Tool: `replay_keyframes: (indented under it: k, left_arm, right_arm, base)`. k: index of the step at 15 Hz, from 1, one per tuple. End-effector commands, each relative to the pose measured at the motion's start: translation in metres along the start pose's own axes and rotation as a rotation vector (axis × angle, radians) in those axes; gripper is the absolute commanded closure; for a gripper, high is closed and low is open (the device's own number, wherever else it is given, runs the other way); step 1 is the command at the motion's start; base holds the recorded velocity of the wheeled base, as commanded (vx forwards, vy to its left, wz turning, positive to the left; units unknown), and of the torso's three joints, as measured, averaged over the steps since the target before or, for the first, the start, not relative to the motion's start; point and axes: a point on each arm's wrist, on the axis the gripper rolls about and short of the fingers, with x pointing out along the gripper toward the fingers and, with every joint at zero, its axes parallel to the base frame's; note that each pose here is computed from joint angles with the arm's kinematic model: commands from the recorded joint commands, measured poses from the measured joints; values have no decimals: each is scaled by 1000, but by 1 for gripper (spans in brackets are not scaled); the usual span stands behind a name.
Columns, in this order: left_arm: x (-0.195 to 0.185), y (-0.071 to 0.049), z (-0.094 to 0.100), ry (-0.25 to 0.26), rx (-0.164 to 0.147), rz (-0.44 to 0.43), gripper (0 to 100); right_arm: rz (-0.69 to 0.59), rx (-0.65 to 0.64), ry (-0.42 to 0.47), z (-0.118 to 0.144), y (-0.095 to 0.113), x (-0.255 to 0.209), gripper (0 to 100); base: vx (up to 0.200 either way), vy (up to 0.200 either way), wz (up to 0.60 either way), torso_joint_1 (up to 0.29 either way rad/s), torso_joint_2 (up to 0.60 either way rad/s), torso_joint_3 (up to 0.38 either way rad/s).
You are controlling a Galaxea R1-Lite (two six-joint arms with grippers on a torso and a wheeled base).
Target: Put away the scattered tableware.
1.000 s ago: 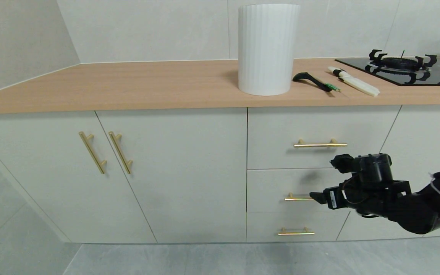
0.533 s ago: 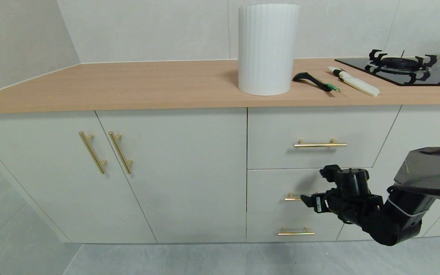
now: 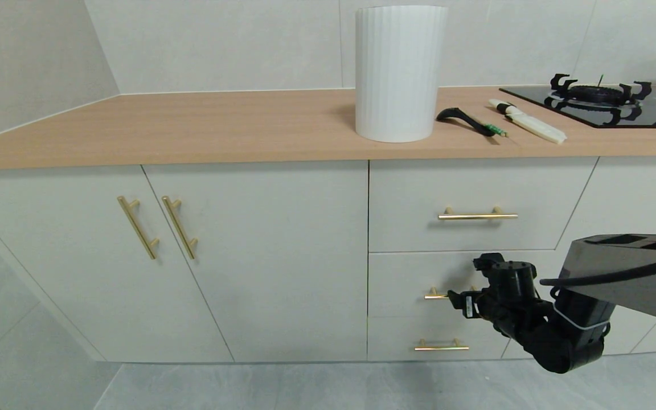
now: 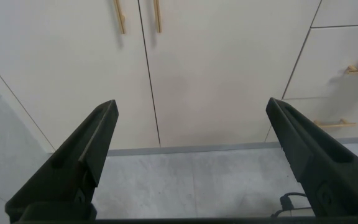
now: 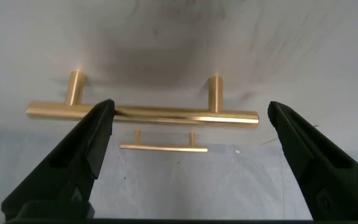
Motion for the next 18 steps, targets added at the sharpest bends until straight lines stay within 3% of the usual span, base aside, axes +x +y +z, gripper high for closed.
replay_keyframes:
  k: [1,18]
  left_arm:
    - [0,0,0,1,0,1,0]
    - [0,0,0,1,0,1,0]
  right_arm:
    - [-1,2,-5,0,1,4,0]
    - [-5,-3,32,-10,0,6,0]
  base:
    - [0,0,0,0,0,0]
    - [0,0,0,0,0,0]
